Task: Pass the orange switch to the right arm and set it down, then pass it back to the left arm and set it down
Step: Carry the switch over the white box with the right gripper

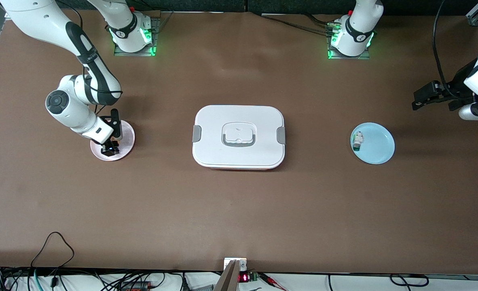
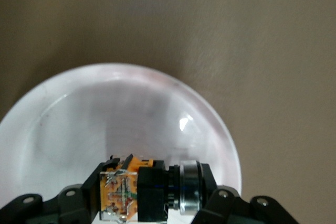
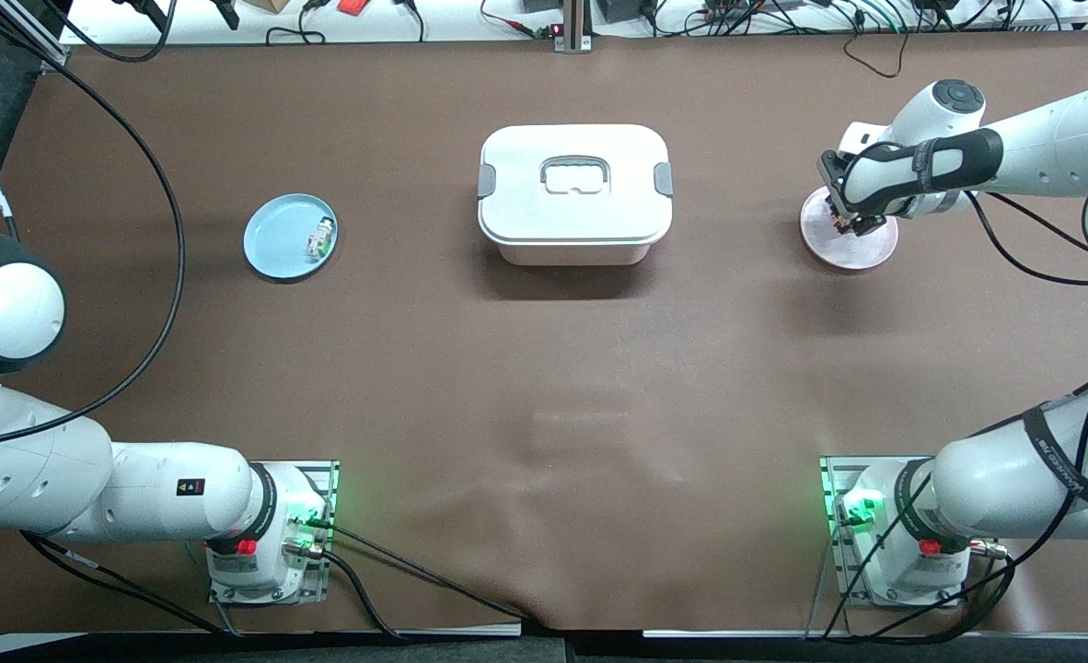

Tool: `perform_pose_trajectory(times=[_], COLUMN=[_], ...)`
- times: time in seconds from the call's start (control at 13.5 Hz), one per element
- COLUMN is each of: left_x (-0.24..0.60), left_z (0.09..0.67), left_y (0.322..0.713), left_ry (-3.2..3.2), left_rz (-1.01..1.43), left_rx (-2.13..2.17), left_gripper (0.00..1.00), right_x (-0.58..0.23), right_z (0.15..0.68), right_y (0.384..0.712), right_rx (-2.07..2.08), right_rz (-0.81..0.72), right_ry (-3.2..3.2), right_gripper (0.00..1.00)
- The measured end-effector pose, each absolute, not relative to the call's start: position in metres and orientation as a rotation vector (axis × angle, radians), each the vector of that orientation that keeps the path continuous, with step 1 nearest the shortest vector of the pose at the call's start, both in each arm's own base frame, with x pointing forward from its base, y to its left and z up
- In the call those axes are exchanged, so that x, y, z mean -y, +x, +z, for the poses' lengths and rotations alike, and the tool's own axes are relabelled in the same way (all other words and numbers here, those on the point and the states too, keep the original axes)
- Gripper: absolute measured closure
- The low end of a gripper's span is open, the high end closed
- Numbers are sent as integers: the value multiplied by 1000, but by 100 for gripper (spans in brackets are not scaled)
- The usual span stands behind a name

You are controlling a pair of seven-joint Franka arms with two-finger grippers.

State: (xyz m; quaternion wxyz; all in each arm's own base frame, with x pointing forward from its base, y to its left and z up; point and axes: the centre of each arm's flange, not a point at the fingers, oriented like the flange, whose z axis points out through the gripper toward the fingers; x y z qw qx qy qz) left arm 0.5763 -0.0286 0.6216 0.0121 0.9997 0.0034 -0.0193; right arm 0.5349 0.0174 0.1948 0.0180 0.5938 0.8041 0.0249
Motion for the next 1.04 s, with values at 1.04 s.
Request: perform_pose_trajectory(times=[1.04], left_x=[28], left_z=[620], left_y=[577], left_ry=[3117], left_rz=[-66], left_rx=[-13], left_gripper=[0], right_x=[-231], right_z=[392], right_y=[569], right_rx=[-2398], right_rz=[836], right_ry=[2342], right_gripper=[28])
